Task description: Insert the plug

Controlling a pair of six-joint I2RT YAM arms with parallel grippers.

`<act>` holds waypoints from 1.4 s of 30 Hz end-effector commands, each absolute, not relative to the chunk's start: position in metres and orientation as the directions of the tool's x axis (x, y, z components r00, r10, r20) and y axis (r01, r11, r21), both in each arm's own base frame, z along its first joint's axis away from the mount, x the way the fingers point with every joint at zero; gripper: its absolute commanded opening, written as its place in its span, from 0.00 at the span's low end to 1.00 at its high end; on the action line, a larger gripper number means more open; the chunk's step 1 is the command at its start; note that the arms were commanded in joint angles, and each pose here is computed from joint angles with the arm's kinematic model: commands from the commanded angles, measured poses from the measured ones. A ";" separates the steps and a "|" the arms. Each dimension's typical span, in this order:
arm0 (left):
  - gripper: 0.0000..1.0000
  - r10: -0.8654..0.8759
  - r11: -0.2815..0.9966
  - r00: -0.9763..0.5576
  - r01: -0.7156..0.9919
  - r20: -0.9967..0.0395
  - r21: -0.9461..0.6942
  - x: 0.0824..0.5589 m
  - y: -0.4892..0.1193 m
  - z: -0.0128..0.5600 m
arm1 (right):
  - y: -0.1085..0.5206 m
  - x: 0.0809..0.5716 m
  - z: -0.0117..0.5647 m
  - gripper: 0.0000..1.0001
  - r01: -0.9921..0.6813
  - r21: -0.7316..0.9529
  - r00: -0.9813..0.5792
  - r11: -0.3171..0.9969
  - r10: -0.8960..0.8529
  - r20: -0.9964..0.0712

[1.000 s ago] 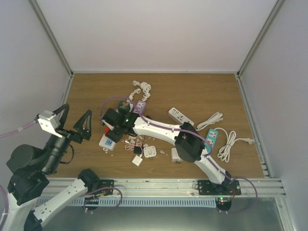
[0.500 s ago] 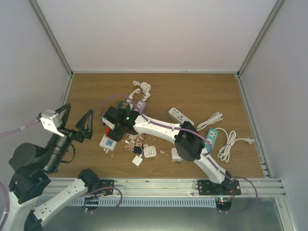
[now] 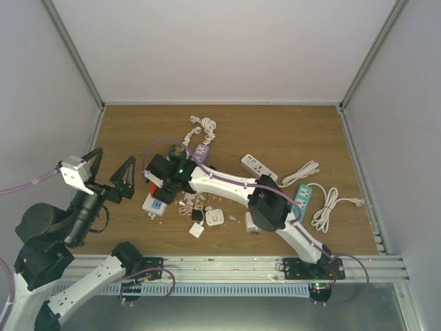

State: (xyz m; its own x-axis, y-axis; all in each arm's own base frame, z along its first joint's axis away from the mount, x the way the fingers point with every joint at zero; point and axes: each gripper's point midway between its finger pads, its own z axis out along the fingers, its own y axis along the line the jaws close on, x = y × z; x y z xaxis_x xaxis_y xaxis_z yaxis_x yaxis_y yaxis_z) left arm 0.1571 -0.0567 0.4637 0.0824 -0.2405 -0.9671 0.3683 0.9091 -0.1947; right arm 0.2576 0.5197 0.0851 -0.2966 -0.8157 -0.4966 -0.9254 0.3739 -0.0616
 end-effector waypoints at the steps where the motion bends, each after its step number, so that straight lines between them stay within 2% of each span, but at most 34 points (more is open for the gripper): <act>1: 0.99 -0.244 0.915 0.121 0.358 -0.962 -0.187 0.160 -0.056 0.473 | 0.472 0.236 -0.005 0.37 -0.929 -0.088 -0.335 0.358 -0.920 -0.205; 14: 0.99 -0.228 0.924 0.116 0.339 -0.967 -0.177 0.164 -0.056 0.470 | 0.434 0.220 -0.077 0.38 -0.925 -0.072 -0.374 0.373 -0.927 0.008; 20: 0.99 -0.228 0.925 0.107 0.334 -0.968 -0.181 0.165 -0.055 0.467 | 0.437 0.217 -0.083 0.40 -0.916 -0.041 -0.400 0.400 -0.916 0.005; 23: 0.99 -0.235 0.920 0.076 0.338 -0.969 -0.197 0.166 -0.057 0.466 | 0.462 0.229 -0.042 0.48 -0.887 -0.003 -0.458 0.461 -0.882 -0.110; 25: 0.99 -0.232 0.917 0.047 0.345 -0.972 -0.202 0.168 -0.061 0.468 | 0.491 0.235 0.005 0.64 -0.878 0.066 -0.475 0.475 -0.841 -0.260; 27: 0.99 -0.225 0.912 0.026 0.357 -0.974 -0.201 0.170 -0.067 0.470 | 0.515 0.237 0.056 0.73 -0.880 0.122 -0.468 0.460 -0.788 -0.401; 31: 0.99 -0.211 0.906 0.010 0.378 -0.977 -0.192 0.175 -0.076 0.470 | 0.538 0.239 0.140 0.93 -0.896 0.170 -0.425 0.410 -0.683 -0.594; 37: 0.99 -0.197 0.906 -0.007 0.382 -0.980 -0.184 0.180 -0.082 0.467 | 0.526 0.234 0.208 0.99 -0.897 0.190 -0.402 0.400 -0.554 -0.730; 42: 0.99 -0.165 0.909 -0.034 0.383 -0.986 -0.166 0.186 -0.088 0.458 | 0.475 0.261 0.227 0.98 -0.805 0.161 -0.459 0.571 -0.428 -0.779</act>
